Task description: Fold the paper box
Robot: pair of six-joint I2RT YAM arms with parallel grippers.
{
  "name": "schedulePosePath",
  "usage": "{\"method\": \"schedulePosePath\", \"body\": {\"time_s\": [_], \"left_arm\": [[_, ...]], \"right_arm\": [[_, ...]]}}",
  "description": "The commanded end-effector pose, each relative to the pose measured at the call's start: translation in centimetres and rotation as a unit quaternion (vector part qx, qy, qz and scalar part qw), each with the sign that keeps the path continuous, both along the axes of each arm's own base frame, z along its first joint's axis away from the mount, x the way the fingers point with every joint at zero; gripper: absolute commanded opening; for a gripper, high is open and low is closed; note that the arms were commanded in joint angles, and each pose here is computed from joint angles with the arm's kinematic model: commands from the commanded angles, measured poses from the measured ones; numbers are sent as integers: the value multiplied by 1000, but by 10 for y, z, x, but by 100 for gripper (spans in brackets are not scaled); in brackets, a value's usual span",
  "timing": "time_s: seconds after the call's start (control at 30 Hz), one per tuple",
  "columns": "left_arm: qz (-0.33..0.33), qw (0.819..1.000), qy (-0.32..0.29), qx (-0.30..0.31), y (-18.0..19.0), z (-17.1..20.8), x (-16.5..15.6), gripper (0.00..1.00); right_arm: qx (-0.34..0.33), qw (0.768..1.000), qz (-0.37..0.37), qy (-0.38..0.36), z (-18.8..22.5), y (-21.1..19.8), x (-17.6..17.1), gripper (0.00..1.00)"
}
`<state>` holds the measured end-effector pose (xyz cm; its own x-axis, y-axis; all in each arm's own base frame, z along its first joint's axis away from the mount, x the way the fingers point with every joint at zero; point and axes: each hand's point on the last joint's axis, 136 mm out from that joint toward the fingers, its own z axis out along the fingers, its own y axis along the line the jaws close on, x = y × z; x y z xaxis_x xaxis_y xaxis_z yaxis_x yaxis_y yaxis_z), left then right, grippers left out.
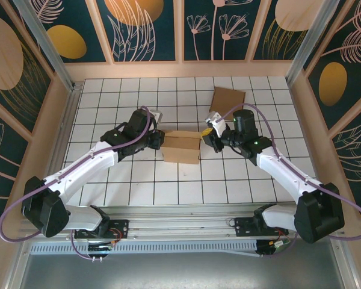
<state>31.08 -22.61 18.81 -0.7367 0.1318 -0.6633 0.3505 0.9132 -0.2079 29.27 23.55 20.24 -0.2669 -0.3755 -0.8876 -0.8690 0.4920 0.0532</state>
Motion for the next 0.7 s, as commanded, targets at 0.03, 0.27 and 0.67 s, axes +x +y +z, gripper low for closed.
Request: {"method": "schedulePosePath", "body": {"time_s": [0.03,0.27,0.67], "left_arm": [[10,1000,12,12,6,-8,-3,21],[19,999,27,-36,-6,1,-5,12],[66,990,55,-108,-11,-7,-8,6]], "right_arm": [[6,1000,0,-2,7,1,-6,5],[20,997,-65,34,6,5,7,4],[43,976,-202,69,8,10,21,5]]}}
